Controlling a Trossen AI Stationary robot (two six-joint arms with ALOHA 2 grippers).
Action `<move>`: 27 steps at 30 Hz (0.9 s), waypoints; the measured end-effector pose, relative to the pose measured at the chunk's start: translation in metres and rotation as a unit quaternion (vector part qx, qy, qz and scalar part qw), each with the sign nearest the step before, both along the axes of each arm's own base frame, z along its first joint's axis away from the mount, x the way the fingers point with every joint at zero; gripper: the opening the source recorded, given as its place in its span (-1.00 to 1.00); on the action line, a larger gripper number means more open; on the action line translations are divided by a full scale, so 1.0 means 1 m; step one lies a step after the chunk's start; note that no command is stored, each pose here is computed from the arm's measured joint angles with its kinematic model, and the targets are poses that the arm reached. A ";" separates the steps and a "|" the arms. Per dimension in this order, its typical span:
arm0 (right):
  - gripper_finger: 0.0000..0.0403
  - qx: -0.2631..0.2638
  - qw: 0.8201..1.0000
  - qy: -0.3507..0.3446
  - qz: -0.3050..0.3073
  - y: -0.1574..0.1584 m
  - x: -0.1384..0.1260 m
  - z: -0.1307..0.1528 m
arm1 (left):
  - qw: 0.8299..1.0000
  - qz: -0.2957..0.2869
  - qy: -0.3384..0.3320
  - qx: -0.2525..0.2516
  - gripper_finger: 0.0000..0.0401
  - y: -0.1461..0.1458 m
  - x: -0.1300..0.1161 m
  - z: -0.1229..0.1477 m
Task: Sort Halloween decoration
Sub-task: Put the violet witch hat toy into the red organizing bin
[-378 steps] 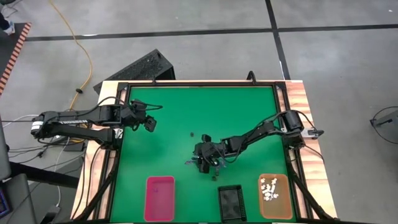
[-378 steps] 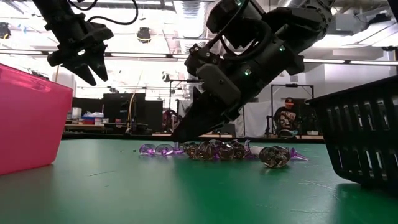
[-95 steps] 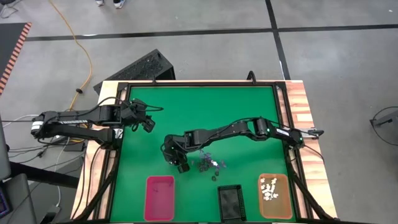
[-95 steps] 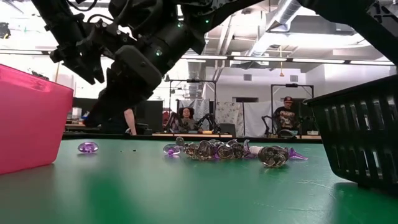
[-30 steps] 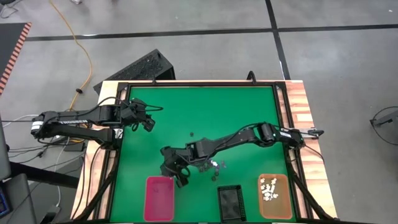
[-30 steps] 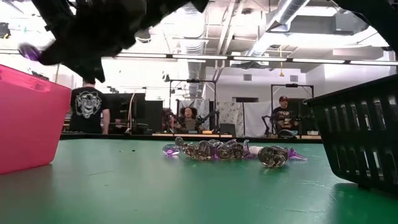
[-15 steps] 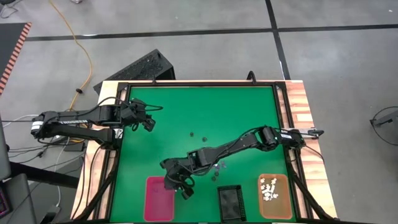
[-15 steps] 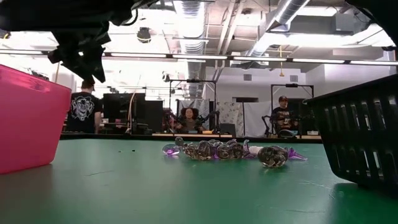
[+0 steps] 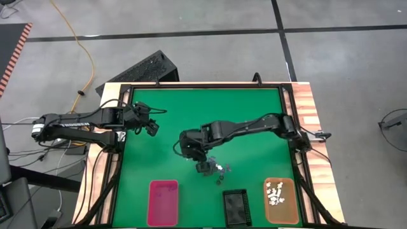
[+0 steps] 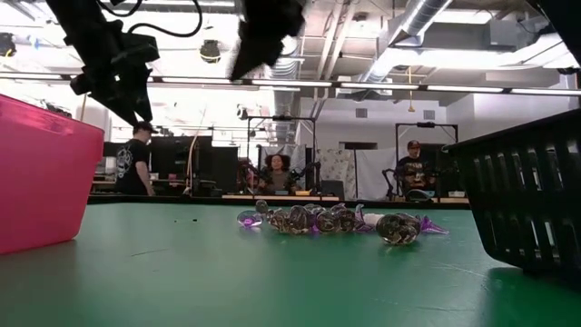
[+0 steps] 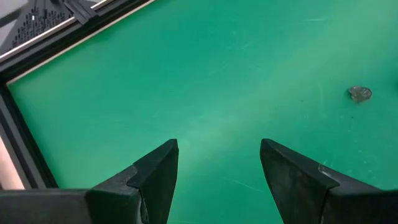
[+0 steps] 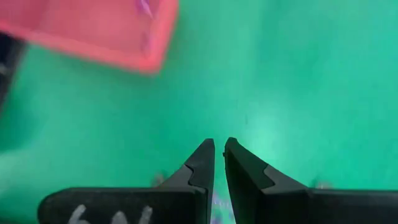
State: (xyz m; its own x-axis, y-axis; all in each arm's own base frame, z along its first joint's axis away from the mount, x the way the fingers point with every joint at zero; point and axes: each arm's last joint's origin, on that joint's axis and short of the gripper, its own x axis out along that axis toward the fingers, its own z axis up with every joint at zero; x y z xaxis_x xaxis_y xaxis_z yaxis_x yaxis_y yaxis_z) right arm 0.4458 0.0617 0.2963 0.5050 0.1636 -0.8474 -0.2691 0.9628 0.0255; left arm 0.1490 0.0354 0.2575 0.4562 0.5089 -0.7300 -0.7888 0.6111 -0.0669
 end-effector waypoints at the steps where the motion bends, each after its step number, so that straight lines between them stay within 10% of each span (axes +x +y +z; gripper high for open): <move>1: -0.67 0.000 1.000 0.012 0.000 -0.003 -0.002 -0.005 | 1.000 -0.002 0.001 0.001 0.09 0.000 0.000 0.000; 14: -0.67 0.016 0.999 -0.008 -0.039 0.019 -0.006 -0.091 | 1.000 0.007 0.004 0.016 0.09 0.001 0.000 0.000; 27: -0.67 -0.002 0.997 -0.016 -0.076 0.025 -0.008 -0.101 | 1.000 0.013 0.004 0.023 0.09 0.001 -0.001 0.001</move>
